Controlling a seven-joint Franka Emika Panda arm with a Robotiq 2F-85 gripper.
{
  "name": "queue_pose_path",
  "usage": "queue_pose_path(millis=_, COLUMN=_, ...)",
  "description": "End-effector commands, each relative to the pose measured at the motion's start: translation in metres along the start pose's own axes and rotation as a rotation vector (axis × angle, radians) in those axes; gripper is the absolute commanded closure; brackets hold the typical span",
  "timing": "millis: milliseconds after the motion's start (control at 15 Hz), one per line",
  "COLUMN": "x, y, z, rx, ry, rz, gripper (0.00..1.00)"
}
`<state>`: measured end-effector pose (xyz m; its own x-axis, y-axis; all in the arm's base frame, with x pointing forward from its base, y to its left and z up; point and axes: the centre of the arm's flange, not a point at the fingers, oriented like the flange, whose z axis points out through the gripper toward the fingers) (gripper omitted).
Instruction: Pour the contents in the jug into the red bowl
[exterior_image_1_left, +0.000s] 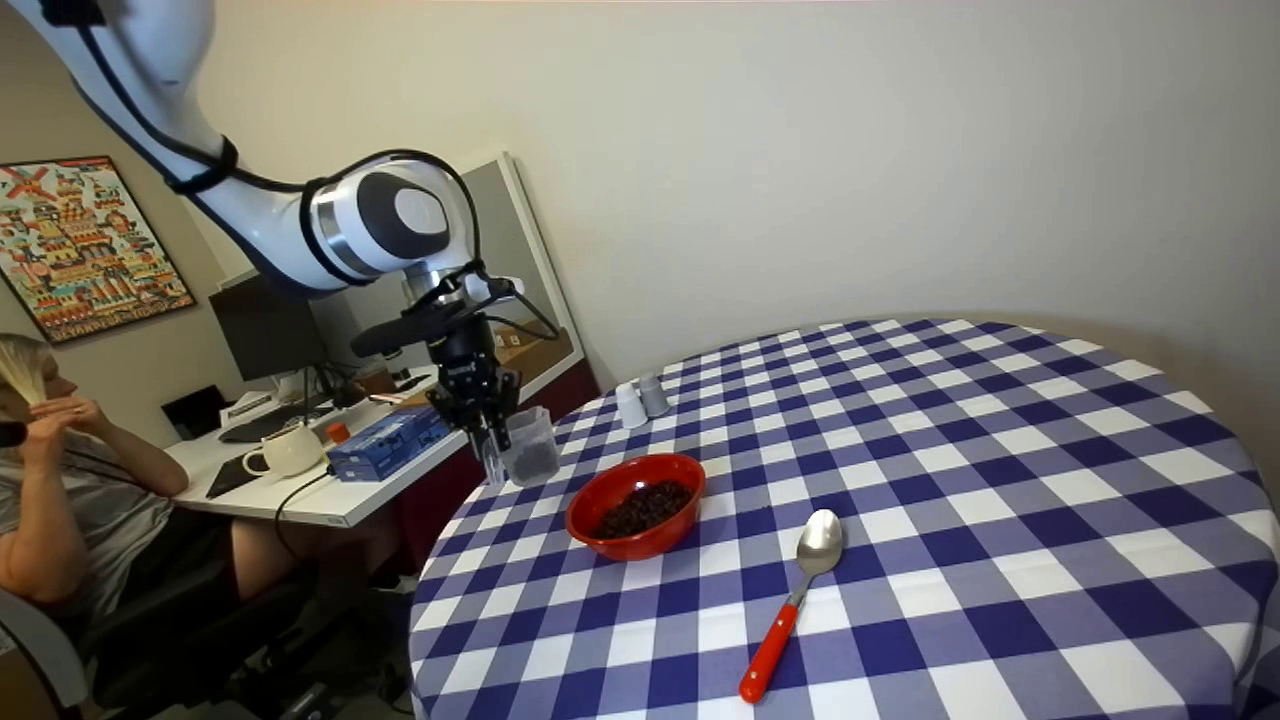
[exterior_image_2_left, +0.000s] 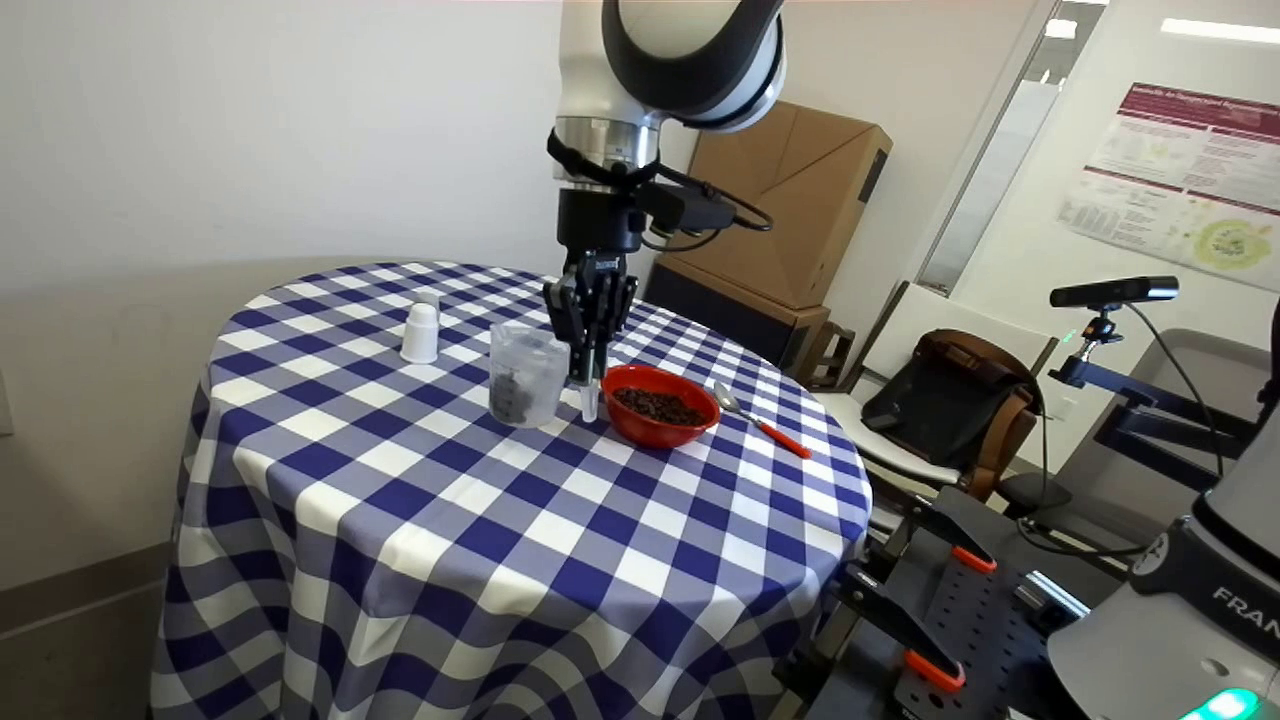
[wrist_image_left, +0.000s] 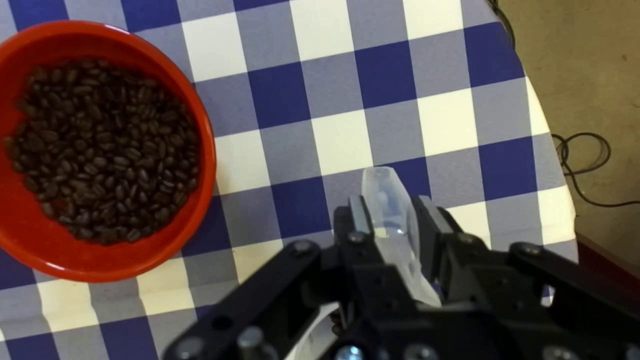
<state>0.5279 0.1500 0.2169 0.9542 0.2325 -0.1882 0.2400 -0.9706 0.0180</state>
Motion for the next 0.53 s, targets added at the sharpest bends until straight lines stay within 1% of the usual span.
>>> queue_pose_path(millis=0, x=-0.007, y=0.006, z=0.01, rx=-0.013, ry=0.002, rz=0.008, gripper=0.93)
queue_pose_path(millis=467, x=-0.014, y=0.026, z=0.032, rx=-0.047, ry=-0.007, rz=0.03, gripper=0.93)
